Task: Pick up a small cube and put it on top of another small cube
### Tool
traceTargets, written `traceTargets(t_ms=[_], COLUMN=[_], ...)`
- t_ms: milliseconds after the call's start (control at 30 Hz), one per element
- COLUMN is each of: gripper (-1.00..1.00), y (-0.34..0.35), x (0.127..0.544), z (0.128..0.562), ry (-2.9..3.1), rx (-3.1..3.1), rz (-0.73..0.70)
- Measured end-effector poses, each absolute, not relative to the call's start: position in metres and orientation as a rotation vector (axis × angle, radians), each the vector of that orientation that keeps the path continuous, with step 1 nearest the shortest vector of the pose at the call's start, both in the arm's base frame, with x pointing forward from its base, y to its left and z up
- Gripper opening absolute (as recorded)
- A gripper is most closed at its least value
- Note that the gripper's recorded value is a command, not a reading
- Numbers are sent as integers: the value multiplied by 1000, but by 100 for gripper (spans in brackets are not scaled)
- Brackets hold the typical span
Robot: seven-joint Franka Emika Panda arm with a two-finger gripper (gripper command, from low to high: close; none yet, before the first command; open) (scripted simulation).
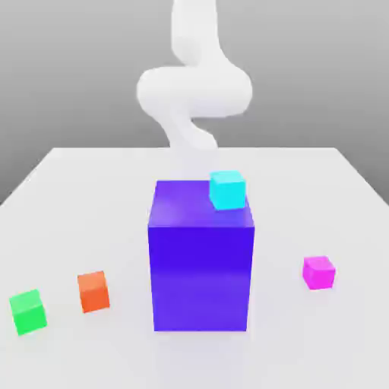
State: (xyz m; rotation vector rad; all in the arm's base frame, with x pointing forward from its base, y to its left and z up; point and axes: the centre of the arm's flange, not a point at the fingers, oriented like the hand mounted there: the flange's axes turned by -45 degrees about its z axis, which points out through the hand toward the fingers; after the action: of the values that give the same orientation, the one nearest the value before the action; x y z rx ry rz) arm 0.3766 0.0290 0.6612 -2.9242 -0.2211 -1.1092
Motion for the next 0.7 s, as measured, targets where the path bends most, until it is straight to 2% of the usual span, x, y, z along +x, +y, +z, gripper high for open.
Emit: traceTargets(t_ms=[133, 300, 467, 700], gripper=[0, 0, 0, 0], y=[92, 167, 226, 260], x=[409, 404, 359, 252], z=[563, 446, 334, 202], ry=[-682, -1216, -1719, -2323], rx=[-2925, -2817, -2596, -2116], rz=[-896, -643, -388, -38])
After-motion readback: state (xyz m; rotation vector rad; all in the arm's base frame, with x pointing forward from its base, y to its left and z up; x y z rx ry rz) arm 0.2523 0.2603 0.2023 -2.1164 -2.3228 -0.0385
